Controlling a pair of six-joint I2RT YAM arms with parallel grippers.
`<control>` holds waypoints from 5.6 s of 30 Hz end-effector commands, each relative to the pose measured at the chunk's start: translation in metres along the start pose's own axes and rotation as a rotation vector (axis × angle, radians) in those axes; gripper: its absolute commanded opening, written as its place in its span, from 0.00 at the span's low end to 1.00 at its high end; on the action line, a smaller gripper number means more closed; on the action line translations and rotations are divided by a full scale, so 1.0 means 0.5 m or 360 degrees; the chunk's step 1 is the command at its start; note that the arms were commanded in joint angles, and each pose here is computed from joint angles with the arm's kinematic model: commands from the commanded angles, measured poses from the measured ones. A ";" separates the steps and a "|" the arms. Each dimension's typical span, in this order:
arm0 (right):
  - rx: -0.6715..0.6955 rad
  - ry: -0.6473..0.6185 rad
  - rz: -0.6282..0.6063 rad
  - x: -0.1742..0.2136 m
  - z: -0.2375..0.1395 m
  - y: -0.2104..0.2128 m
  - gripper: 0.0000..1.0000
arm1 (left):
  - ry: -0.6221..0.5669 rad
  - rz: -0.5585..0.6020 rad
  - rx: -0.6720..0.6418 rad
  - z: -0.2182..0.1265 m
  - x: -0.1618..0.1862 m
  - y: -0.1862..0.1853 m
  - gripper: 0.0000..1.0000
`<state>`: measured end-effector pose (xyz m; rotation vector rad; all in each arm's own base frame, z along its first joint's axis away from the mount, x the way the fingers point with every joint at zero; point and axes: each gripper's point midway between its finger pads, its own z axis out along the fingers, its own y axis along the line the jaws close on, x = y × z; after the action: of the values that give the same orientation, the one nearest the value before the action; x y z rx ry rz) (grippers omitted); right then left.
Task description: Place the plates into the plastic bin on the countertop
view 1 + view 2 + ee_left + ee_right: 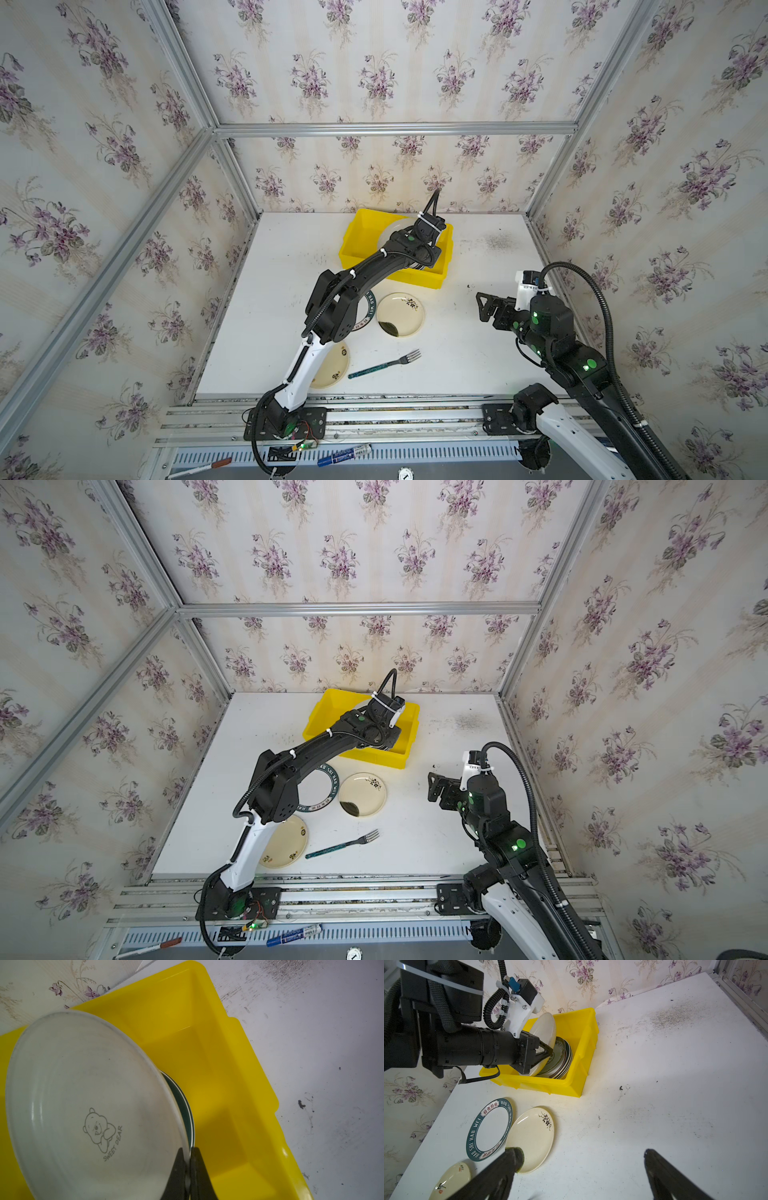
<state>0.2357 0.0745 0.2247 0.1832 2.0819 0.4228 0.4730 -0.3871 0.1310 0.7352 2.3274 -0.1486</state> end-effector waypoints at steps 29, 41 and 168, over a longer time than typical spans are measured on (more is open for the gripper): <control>-0.0103 0.0226 0.0007 0.045 0.030 0.029 0.99 | -0.0366 -0.0273 -0.0110 -0.242 -0.070 0.070 1.00; -0.0256 0.0522 0.0090 0.129 0.064 0.056 0.99 | -0.0647 -0.0555 -0.0152 -0.425 0.055 0.123 1.00; -0.0352 0.0968 0.0499 0.353 0.339 0.131 0.00 | -0.0568 -0.0300 0.0426 -0.360 0.388 -0.022 1.00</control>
<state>0.2824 0.2299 0.0234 0.2982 2.5915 1.0439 0.2442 -0.2505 0.1377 0.5674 2.0592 -0.6165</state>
